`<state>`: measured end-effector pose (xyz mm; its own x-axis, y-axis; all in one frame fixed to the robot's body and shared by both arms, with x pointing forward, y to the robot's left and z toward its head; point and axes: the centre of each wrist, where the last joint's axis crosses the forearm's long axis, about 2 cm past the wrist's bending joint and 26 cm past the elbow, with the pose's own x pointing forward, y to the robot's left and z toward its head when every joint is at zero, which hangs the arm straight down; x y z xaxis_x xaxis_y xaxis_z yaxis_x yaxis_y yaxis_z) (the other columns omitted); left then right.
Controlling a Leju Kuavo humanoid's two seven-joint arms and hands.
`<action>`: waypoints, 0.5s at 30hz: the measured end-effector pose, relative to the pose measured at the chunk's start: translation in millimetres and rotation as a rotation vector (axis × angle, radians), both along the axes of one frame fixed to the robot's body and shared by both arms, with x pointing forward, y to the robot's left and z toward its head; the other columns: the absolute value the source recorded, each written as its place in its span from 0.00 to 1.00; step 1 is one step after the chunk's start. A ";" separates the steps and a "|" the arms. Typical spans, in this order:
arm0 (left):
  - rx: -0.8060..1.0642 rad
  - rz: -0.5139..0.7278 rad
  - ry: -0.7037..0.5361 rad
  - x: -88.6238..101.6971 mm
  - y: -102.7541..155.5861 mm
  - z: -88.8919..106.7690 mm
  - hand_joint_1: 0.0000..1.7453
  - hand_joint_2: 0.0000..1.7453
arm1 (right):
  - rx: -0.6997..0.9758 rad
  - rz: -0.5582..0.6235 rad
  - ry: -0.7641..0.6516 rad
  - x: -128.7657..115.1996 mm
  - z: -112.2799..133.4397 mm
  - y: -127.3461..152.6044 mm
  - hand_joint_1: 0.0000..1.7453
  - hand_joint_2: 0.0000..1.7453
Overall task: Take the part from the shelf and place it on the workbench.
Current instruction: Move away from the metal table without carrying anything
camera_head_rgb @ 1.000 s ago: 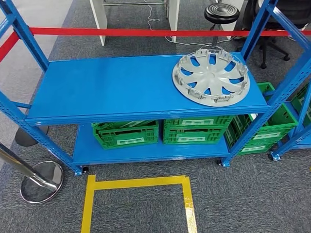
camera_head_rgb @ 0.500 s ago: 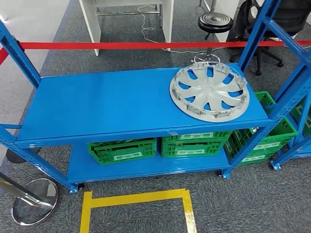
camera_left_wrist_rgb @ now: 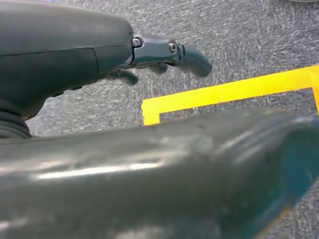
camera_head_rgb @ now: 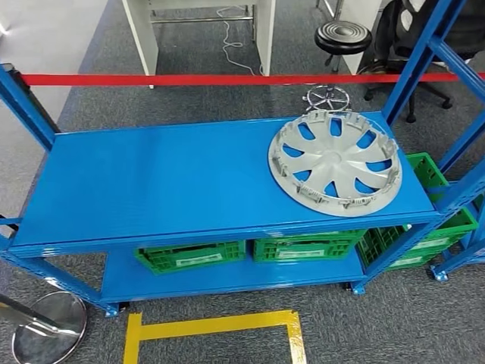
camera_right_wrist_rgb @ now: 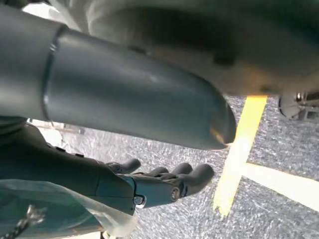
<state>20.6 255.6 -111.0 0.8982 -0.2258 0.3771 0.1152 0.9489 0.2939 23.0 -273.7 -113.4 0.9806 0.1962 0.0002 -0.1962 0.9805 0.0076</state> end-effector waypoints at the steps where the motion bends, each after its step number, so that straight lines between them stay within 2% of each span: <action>1: 0.000 -0.002 -0.001 1.0 0.0 0.1 0.00 0.00 | -0.001 0.002 0.001 0.0 0.0 -0.2 0.00 0.00; 12: 0.014 -0.024 0.004 5.5 -4.6 0.9 0.00 0.00 | -0.008 0.030 -0.003 4.2 0.3 -0.8 0.00 0.00; 13: 0.016 -0.027 0.001 6.0 -6.3 1.1 0.00 0.00 | -0.009 0.032 -0.004 4.9 0.4 -0.9 0.00 0.25; 15: 0.012 -0.031 0.000 6.4 -10.3 1.5 0.00 0.50 | -0.010 0.033 -0.005 6.1 0.5 -1.2 0.00 0.75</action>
